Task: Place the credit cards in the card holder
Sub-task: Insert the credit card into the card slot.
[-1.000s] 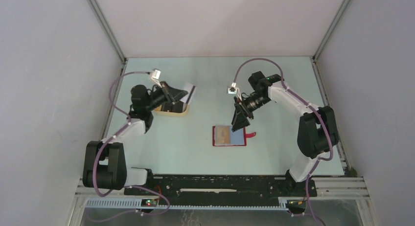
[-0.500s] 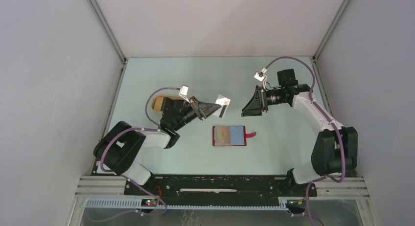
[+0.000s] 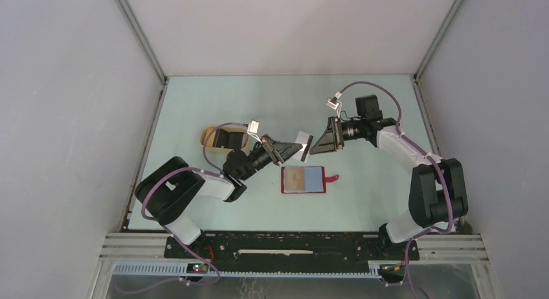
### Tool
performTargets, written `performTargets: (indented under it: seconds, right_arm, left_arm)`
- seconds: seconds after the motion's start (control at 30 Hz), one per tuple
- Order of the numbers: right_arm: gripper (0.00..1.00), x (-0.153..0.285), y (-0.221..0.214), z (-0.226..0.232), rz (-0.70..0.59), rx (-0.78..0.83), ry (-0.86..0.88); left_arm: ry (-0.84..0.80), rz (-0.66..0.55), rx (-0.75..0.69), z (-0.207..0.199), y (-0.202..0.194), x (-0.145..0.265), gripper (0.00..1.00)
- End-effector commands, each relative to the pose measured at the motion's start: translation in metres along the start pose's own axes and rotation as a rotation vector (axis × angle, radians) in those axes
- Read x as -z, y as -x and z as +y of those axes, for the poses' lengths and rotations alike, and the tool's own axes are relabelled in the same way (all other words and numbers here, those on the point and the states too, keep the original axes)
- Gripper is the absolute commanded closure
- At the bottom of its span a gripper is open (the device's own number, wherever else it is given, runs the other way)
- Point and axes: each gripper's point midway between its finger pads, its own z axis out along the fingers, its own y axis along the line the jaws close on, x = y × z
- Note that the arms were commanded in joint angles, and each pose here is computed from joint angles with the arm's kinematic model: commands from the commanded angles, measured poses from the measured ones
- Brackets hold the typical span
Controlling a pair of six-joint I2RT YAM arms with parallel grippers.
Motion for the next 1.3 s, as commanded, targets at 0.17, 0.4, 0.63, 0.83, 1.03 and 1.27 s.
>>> performTargets:
  seconds: [0.17, 0.4, 0.63, 0.83, 1.03, 1.27]
  right_arm:
    - [0.50, 0.001, 0.026, 0.004, -0.097, -0.024, -0.003]
    - [0.81, 0.001, 0.029, 0.009, -0.106, -0.011, 0.013]
    - [1.00, 0.004, 0.027, 0.013, -0.100, 0.018, 0.027]
    - [1.00, 0.013, 0.000, -0.002, -0.061, -0.019, -0.038]
    - [1.00, 0.016, -0.040, -0.055, -0.015, -0.133, -0.250]
    - [1.00, 0.008, -0.063, -0.094, 0.033, -0.283, -0.290]
  left_arm:
    - [-0.103, -0.044, 0.041, -0.027, 0.009, -0.011, 1.00]
    - [-0.112, -0.038, 0.055, -0.027, 0.007, -0.012, 1.00]
    - [-0.103, -0.047, 0.033, -0.026, 0.008, -0.006, 0.76]
    - [0.015, -0.055, -0.097, -0.004, 0.023, 0.029, 0.37]
    - [0.319, 0.024, -0.423, 0.030, 0.031, 0.073, 0.00]
    - [0.258, 0.153, -0.371, 0.025, 0.007, 0.071, 0.15]
